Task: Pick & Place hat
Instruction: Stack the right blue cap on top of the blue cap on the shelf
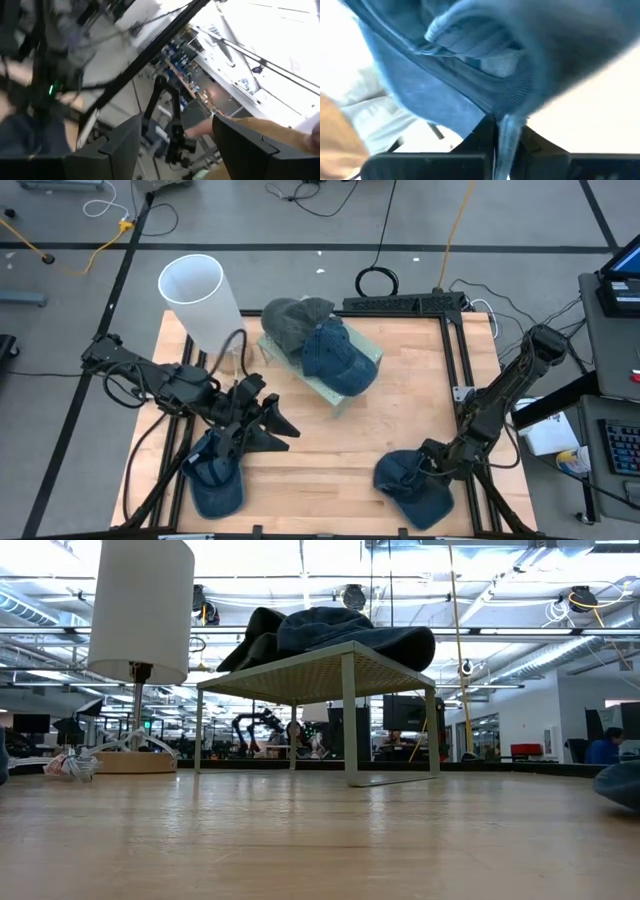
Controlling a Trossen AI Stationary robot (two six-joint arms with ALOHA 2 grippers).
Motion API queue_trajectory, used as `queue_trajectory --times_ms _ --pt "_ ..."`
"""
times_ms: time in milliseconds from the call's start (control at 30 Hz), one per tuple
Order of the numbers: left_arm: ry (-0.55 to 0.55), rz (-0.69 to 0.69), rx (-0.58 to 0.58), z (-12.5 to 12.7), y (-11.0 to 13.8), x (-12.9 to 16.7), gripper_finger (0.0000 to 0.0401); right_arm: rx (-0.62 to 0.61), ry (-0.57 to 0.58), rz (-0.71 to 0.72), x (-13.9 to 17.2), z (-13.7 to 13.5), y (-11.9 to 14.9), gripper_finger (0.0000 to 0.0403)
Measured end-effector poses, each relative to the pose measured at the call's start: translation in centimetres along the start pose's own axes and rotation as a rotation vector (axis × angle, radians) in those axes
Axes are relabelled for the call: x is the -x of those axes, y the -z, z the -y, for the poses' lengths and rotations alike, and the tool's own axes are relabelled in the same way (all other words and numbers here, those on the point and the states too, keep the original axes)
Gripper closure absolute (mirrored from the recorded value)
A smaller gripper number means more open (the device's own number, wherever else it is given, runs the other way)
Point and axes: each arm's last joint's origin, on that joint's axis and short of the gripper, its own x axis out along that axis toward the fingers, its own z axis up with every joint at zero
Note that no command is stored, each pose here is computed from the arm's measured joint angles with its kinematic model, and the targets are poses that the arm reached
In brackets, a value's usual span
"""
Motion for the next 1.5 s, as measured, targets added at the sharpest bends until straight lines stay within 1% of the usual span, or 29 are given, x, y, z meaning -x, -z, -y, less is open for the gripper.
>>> queue_trajectory --times_ms 100,167,233,300,400,500,567,633,700,833,967,1100,1233,1333,1500 --pt "-0.037 -0.06 0.096 -0.5 0.4 0.0 0.0151 0.009 -0.042 -0.007 0.6 -0.5 0.2 0.0392" --pt "-0.051 -0.107 0.116 -0.9 0.6 0.1 0.0151 0.034 -0.084 0.007 1.2 -1.1 0.3 0.0396" --pt "-0.083 -0.15 0.122 -1.3 0.9 0.1 0.0151 0.075 -0.158 0.061 2.2 -2.2 0.4 0.0397" --pt "-0.13 -0.188 0.135 -1.7 1.3 0.2 0.0151 0.104 -0.21 0.149 3.4 -3.2 0.4 0.0398" --pt "-0.207 -0.204 0.184 -2.2 1.7 0.4 0.0151 0.141 -0.211 0.314 5.5 -4.3 0.3 0.0399" --pt "-0.275 -0.182 0.209 -2.6 1.8 0.5 0.0151 0.189 -0.234 0.479 7.9 -6.0 0.2 0.0399" --pt "-0.3 -0.152 0.186 -2.8 1.6 0.5 0.0151 0.215 -0.259 0.599 9.4 -7.1 0.1 0.0399" --pt "-0.328 -0.112 0.142 -2.9 1.4 0.5 0.0151 0.229 -0.283 0.73 10.8 -8.2 -0.1 0.0399" --pt "-0.354 -0.076 0.07 -2.9 1.3 0.5 0.0151 0.23 -0.299 0.869 12.2 -9.1 -0.3 0.0399" --pt "-0.339 -0.03 -0.129 -2.6 0.8 0.4 0.0151 0.196 -0.293 1.127 14.2 -10.1 -0.7 0.0399" --pt "-0.327 0.011 -0.332 -2.2 0.3 0.3 0.0151 0.157 -0.312 1.315 15.6 -11.0 -1.4 0.0399" --pt "-0.398 0.077 -0.541 -2.0 -0.2 0.3 0.0151 0.147 -0.366 1.414 16.8 -12.2 -2.1 0.0399" --pt "-0.475 0.151 -0.694 -1.9 -1.0 0.4 0.0151 0.176 -0.392 1.504 18.0 -13.3 -2.8 0.0399" --pt "-0.492 0.18 -0.747 -2.1 -1.6 0.4 0.0151 0.184 -0.407 1.561 18.8 -13.8 -3.4 0.0399" --pt "-0.556 0.223 -0.748 -2.7 -2.5 0.6 0.0151 0.207 -0.42 1.625 19.3 -14.6 -4.7 0.0399"
